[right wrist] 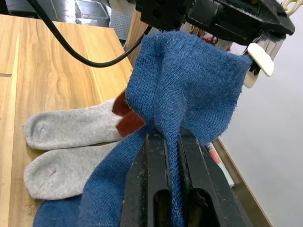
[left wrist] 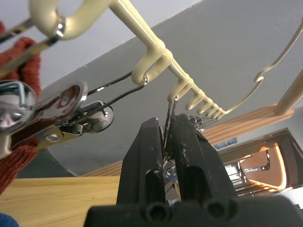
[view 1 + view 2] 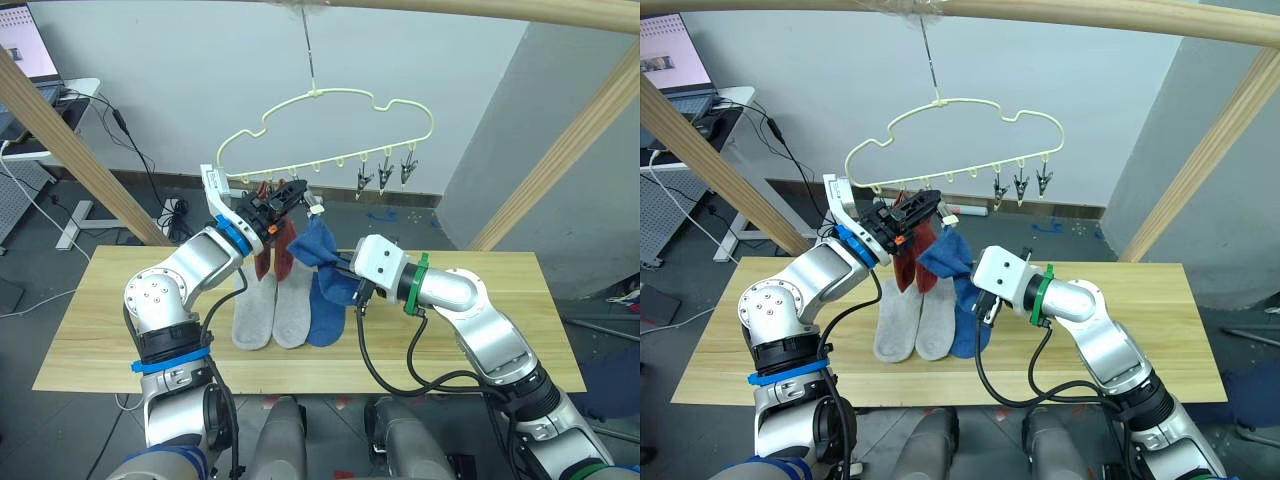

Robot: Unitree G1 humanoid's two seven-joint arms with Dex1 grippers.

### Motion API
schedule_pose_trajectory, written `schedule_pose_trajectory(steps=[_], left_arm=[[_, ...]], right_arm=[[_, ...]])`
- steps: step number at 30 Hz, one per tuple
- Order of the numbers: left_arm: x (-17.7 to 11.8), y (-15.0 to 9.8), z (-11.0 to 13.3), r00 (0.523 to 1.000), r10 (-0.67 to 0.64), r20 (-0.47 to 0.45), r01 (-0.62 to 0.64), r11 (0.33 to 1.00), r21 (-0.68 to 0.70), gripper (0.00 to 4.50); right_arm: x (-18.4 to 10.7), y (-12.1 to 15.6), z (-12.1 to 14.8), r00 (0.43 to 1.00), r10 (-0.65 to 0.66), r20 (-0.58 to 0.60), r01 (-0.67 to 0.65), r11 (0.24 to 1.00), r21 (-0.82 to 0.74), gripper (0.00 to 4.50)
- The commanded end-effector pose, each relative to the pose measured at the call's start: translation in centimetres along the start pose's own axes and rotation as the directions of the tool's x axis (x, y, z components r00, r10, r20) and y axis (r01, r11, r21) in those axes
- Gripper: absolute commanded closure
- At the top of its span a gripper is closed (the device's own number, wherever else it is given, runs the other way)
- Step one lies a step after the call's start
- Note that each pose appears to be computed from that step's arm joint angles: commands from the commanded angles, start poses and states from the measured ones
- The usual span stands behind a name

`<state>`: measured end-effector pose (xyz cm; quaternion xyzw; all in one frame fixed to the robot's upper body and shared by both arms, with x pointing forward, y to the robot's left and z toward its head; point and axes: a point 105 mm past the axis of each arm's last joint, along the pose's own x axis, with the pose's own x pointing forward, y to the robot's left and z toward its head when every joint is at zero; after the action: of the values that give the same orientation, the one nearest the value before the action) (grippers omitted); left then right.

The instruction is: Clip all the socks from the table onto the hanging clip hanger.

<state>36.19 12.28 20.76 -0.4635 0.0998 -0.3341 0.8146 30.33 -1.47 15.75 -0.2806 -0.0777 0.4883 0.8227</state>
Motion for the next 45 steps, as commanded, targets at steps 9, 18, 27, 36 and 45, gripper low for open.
schedule_pose_trajectory(steps=[9, 18, 27, 36, 45], left_arm=[[-0.4, 0.2, -1.3, 0.998, 0.019, -0.056, -0.018, 1.000, 0.023, 4.50], [-0.7, 0.5, -1.5, 0.997, 0.046, -0.064, -0.039, 0.994, 0.100, 4.50], [-1.2, -0.5, -1.0, 0.999, -0.015, -0.041, 0.020, 0.993, 0.114, 2.61], [-3.7, -0.7, 0.7, 0.995, 0.057, -0.086, -0.026, 0.943, 0.332, 0.01], [-6.9, -0.3, -0.3, 0.979, 0.183, -0.092, -0.082, 0.763, 0.641, 0.00]], right_arm=[[0.4, -1.2, 1.4, 0.998, -0.024, 0.058, 0.028, 0.997, -0.074, 4.49], [0.4, -1.4, 1.6, 0.998, -0.025, 0.064, 0.032, 0.995, -0.097, 4.49], [0.6, -1.3, 1.4, 0.997, -0.029, 0.064, 0.035, 0.996, -0.087, 4.50], [0.7, -2.1, -0.5, 0.991, -0.123, 0.047, 0.117, 0.986, 0.120, 4.50], [0.2, -3.0, -2.4, 0.977, -0.214, 0.007, 0.206, 0.946, 0.250, 3.32]])
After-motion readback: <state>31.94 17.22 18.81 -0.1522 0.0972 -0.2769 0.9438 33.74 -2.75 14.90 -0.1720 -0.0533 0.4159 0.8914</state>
